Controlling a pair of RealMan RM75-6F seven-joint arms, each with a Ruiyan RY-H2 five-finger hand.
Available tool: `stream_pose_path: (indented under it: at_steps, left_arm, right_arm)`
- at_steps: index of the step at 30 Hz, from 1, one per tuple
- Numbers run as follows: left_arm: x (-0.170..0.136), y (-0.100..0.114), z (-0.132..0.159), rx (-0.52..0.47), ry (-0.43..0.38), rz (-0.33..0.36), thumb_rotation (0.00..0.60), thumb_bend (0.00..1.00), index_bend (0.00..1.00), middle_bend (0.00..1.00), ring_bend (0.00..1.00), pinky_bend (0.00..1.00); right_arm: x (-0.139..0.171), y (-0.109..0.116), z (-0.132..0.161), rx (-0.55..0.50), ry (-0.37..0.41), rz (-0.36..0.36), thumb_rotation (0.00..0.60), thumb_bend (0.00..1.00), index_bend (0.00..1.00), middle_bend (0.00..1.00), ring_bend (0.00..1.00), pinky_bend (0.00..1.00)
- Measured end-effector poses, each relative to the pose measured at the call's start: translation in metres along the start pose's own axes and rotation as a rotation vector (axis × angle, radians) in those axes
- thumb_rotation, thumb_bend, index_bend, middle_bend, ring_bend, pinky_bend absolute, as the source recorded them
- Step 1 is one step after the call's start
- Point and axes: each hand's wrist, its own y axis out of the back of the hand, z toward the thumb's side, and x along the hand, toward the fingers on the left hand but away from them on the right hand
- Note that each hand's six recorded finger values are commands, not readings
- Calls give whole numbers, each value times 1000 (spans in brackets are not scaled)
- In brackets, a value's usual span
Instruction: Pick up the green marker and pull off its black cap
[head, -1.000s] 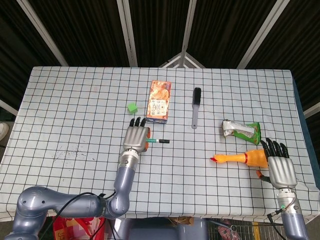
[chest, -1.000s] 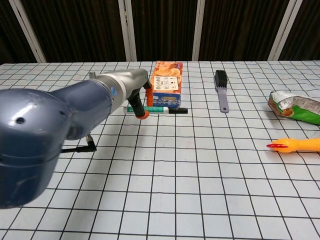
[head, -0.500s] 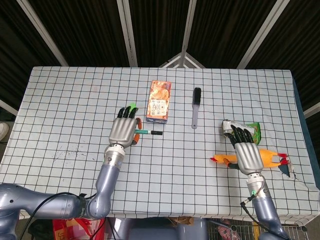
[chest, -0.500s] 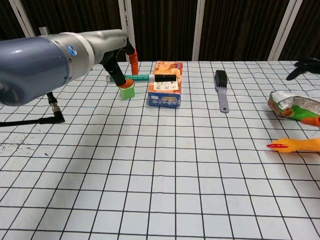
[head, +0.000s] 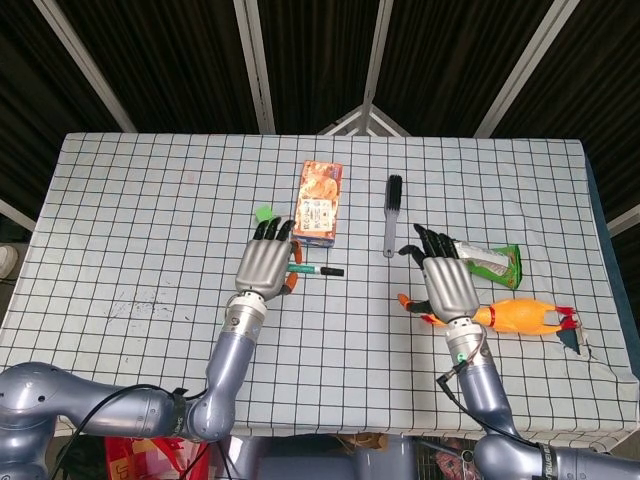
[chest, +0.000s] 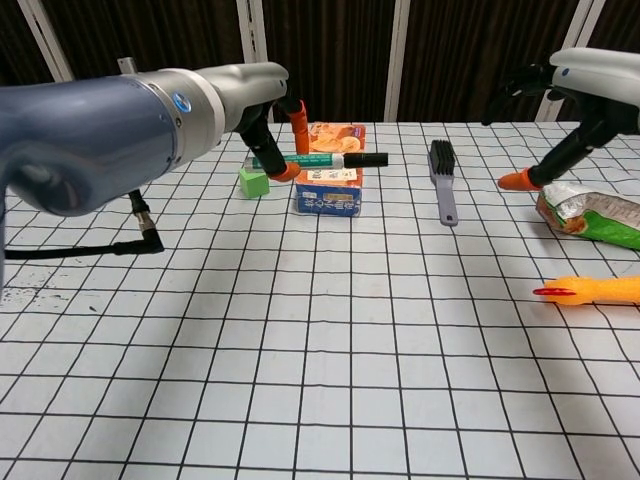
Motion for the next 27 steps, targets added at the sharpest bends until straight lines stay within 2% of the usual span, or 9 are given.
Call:
stream_pose_path:
  at_steps: [11, 27]
  left_arm:
    - [2, 0, 3, -12, 1, 3, 600, 536, 583, 85, 0, 0]
    - [7, -11, 24, -6, -18, -13, 600, 536, 586, 86, 0, 0]
  right_arm:
    - [-2, -4, 22, 16, 14, 23, 600, 239, 416, 17, 14, 36]
    - [-5, -11, 65, -3, 65, 17, 600, 240, 417, 17, 20, 36]
